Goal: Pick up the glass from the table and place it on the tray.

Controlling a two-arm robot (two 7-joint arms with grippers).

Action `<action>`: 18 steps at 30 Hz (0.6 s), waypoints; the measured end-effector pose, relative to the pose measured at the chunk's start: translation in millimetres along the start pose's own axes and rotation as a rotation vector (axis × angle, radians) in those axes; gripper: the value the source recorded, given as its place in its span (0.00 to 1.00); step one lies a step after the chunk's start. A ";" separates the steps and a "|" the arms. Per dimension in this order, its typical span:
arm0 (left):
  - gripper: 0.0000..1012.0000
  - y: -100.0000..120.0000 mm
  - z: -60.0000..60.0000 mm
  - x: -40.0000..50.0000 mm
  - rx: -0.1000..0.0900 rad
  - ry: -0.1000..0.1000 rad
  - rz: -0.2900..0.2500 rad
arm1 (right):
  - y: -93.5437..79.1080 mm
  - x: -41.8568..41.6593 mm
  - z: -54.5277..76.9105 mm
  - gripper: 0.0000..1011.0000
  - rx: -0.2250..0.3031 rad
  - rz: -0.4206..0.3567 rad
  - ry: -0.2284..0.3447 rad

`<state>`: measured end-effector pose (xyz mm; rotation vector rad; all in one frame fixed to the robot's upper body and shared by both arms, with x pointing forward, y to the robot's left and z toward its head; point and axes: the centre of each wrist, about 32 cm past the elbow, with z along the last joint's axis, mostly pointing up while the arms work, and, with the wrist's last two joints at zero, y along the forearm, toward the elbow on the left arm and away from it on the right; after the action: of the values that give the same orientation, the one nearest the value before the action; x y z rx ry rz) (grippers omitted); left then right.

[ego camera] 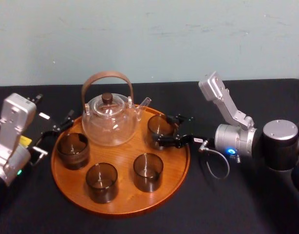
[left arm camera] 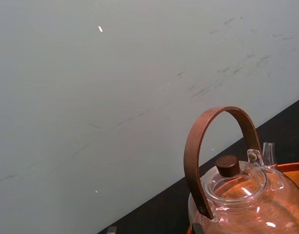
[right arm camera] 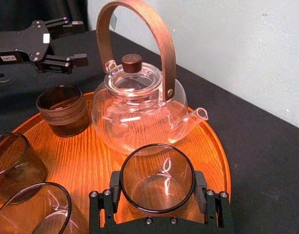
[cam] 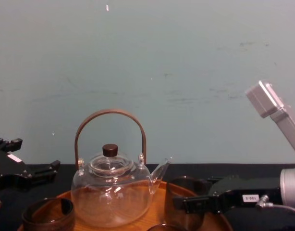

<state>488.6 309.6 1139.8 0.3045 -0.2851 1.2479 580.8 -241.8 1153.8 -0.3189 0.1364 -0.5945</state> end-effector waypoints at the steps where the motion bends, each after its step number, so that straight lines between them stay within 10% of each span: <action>1: 0.99 0.0 0.0 0.0 0.000 0.000 0.000 | 0.4 0.3 -0.5 0.90 -0.001 0.000 0.001; 18: 0.99 0.0 0.0 0.0 0.000 0.000 0.000 | 4.6 1.6 -6.8 0.90 -0.022 -0.001 0.007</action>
<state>488.6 309.7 1139.8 0.3045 -0.2850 1.2479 583.0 -240.8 1145.9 -0.3380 0.1497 -0.5952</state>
